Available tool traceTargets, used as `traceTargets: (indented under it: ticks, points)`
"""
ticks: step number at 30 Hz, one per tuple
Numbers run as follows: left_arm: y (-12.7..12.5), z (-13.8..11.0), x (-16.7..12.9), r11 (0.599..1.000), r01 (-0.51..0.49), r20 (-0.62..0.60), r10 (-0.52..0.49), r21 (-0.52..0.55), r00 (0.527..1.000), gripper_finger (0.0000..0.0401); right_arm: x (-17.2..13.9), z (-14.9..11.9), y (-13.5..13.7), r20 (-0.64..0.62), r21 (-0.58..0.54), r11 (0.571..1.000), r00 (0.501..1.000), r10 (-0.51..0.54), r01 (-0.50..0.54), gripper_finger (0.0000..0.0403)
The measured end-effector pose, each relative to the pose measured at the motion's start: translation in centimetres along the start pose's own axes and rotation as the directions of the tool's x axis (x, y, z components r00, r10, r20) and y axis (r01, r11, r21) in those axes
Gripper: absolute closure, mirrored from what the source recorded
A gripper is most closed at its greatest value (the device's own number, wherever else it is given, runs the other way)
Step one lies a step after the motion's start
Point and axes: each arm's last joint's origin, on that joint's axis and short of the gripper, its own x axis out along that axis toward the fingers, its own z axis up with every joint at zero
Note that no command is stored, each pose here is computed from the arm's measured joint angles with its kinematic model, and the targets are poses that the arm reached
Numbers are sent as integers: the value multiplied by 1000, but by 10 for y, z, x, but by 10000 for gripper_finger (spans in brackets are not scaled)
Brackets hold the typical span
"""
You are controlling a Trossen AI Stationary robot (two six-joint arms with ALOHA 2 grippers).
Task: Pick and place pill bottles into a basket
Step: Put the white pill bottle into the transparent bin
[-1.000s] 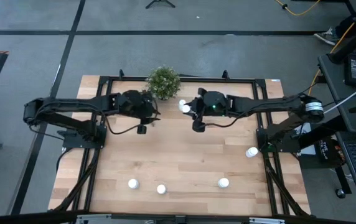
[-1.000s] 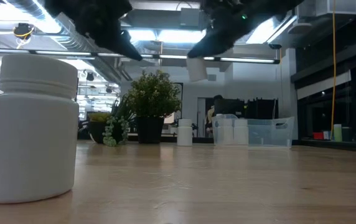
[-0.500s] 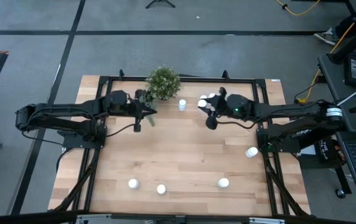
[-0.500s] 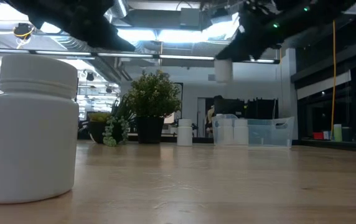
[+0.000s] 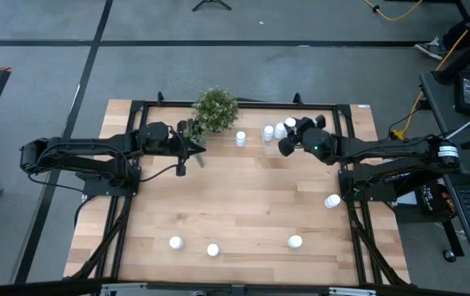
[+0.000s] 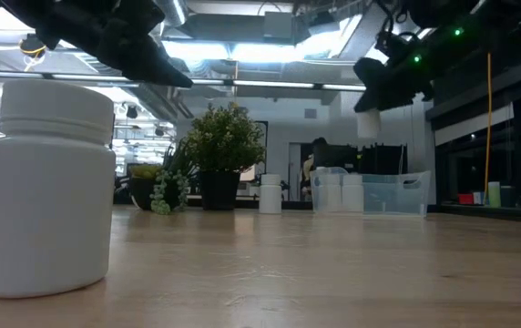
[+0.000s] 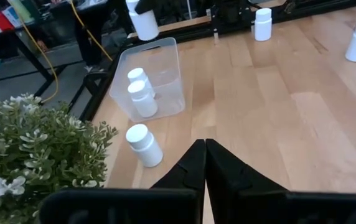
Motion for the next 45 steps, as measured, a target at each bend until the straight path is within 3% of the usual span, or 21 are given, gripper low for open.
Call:
traceTargets:
  ticks: [5, 14, 18, 23, 45]
  points:
    - [0, 0, 0, 1000, -1, 0, 1, 1, 1000, 399, 0, -3, -1, -26, 28, 1000, 1000, -6, 7, 253]
    - [0, 0, 0, 1000, -1, 0, 1, 2, 1000, 395, 10, -5, -14, -53, 46, 993, 993, -104, 106, 253]
    - [0, 0, 0, 1000, -1, 0, 1, 3, 1000, 398, 18, -28, -22, -71, 98, 984, 988, -140, 147, 253]
    - [0, 0, 0, 1000, -1, 0, 1, 19, 1000, 395, 22, -45, -30, 7, 168, 975, 989, -148, 144, 253]
    - [0, 0, 0, 1000, -1, -1, 1, 10, 1000, 397, 62, -74, -23, -54, 118, 976, 982, -180, 185, 253]
